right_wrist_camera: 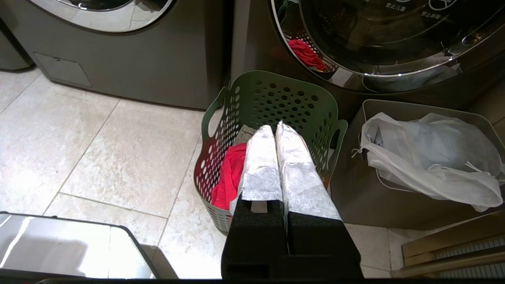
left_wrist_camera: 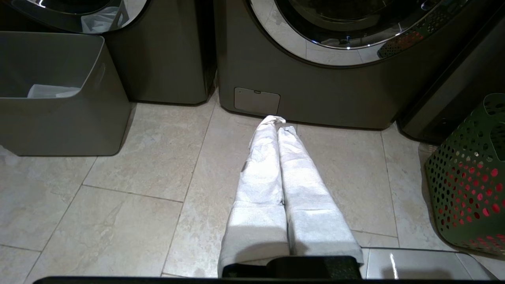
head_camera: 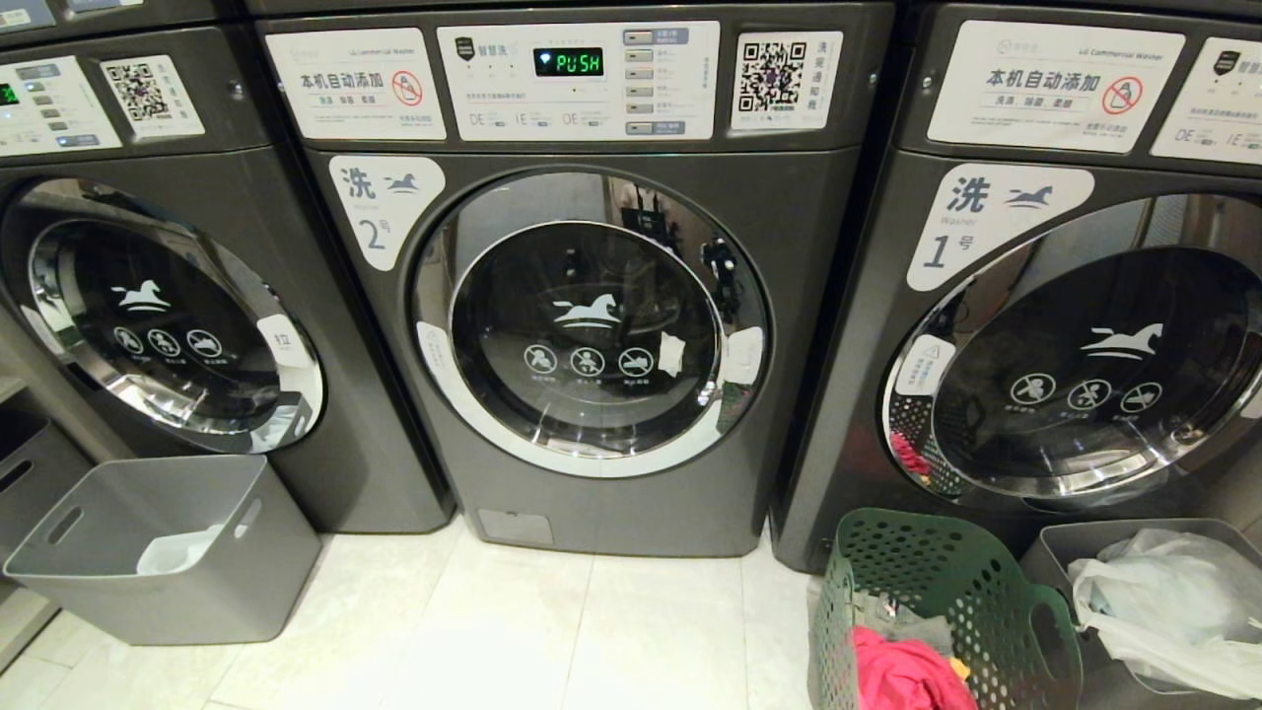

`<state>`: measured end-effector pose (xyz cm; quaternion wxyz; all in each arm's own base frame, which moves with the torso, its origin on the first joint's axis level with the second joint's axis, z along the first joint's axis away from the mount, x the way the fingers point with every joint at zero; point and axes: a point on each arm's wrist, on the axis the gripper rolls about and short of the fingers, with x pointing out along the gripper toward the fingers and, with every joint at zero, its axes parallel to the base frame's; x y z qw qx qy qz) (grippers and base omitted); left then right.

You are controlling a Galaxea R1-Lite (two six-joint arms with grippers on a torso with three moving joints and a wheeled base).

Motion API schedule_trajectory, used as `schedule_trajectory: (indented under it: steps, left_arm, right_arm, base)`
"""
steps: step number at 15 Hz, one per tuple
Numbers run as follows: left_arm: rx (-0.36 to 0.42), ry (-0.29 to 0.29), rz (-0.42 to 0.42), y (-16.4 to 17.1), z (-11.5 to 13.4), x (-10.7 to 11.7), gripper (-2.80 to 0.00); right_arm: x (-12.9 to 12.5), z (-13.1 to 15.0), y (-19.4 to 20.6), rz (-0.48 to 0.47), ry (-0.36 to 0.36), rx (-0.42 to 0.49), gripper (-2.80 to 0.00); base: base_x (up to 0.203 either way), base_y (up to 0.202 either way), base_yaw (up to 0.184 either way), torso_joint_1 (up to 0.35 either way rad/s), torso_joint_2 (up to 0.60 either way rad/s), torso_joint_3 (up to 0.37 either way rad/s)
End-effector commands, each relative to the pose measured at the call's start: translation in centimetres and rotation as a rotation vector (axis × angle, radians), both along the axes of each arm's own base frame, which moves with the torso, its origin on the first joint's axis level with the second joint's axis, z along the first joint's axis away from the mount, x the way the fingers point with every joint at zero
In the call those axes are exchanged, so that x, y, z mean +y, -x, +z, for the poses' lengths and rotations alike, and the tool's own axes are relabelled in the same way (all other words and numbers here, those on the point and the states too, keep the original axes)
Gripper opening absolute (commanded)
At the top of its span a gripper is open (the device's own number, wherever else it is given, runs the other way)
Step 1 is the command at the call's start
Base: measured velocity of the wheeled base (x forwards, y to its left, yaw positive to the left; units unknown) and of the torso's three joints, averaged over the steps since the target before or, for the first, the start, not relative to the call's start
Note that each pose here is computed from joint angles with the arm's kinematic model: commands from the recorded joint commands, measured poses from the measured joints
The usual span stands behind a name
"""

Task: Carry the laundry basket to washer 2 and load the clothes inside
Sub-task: Open the lid of the washing machine

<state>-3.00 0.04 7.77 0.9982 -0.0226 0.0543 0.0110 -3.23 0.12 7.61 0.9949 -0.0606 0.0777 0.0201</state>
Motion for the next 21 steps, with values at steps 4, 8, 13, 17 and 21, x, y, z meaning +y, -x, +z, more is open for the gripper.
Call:
schedule_trajectory:
  steps: [4,8,13,17,21]
  left_arm:
    - [0.001,0.0,0.0,0.0,0.01,0.0,-2.8]
    - [0.001,0.0,0.0,0.0,0.01,0.0,-2.8]
    - [0.002,0.001,0.001,-0.01,-0.01,0.0,-2.8]
    - [0.003,0.003,0.001,-0.02,-0.03,0.0,-2.8]
    - [0.003,0.001,0.001,-0.02,-0.03,0.0,-2.8]
  right_arm:
    - [0.0,-0.01,-0.01,0.001,0.002,0.003,-2.8]
    - [0.0,-0.05,-0.02,0.001,0.002,0.005,-2.8]
    - [0.0,-0.05,-0.02,0.001,0.002,0.005,-2.8]
    - [0.0,-0.04,-0.02,0.001,0.002,0.003,-2.8]
    - [0.0,-0.04,-0.02,0.001,0.002,0.003,-2.8]
  base:
    - [0.0,0.0,0.0,0.0,0.0,0.0]
    - [0.0,0.0,0.0,0.0,0.0,0.0]
    - [0.0,0.0,0.0,0.0,0.0,0.0]
    - [0.0,0.0,0.0,0.0,0.0,0.0]
    - [0.0,0.0,0.0,0.0,0.0,0.0]
